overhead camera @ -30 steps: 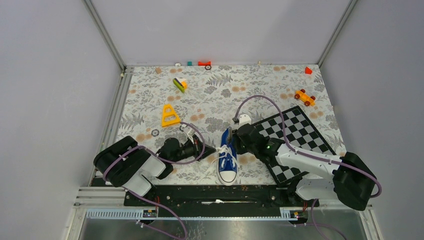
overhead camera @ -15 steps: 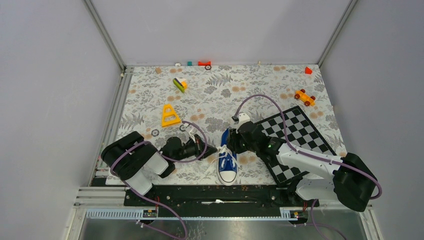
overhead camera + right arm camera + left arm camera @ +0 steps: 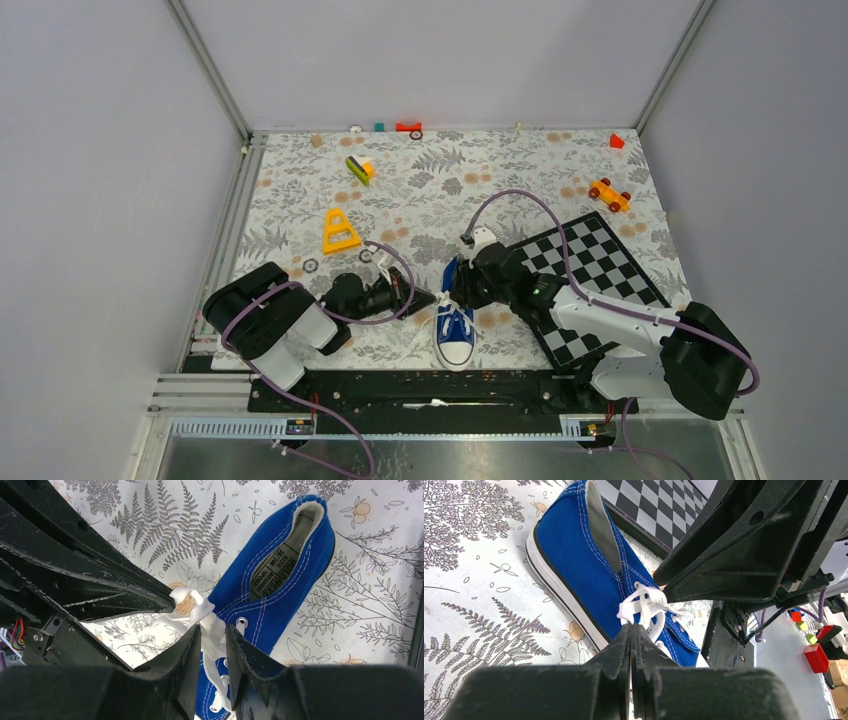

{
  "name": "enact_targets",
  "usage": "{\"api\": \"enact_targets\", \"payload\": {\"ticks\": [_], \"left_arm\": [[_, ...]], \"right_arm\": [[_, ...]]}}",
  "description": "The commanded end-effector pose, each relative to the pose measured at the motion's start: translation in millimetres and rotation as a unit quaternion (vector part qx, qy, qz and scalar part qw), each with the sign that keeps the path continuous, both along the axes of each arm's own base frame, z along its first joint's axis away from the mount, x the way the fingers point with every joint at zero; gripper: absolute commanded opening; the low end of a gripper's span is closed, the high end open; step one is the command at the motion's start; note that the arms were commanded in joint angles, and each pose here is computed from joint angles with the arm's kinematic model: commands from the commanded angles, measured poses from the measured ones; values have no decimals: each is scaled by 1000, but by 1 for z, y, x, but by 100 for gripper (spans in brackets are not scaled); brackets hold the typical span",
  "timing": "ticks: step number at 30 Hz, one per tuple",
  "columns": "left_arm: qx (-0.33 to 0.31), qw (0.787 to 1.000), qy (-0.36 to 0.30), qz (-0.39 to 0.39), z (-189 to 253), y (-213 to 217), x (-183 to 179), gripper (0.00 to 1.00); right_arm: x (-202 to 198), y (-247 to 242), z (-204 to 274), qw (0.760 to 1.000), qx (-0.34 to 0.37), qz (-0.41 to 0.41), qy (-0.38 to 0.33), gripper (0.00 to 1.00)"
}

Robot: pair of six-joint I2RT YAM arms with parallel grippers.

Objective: Tie the shoes
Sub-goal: Tie the shoelace on the shoe.

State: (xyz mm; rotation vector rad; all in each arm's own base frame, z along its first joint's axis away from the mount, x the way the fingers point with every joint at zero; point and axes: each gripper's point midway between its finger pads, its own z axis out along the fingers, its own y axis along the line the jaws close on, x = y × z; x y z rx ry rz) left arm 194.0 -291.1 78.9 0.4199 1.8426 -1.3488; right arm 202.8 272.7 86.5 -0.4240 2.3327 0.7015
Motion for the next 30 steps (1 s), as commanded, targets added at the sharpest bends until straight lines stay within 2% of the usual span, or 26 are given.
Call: {"api": "enact_targets", "payload": {"ticks": [1,10,15,19,30], "left_arm": [[-28,999,-36,-9,20,-7,5,0],[-27,999,-36,-9,20,-7,5,0],[-28,999,-36,-8,20,-7,5,0],[-28,999,-36,-10,20,-7,5,0],[-27,999,-37,-9,19,-6,5,0]], "right_arm": [[5,10,8,1000,15,6,1,32],[5,12,6,1000,10,9,7,30],[7,10,7,1000,7,5,2,6],[7,8,10,1000,9,3,-4,0],[16,-12,17,998,-1,-38,-44,0]]}}
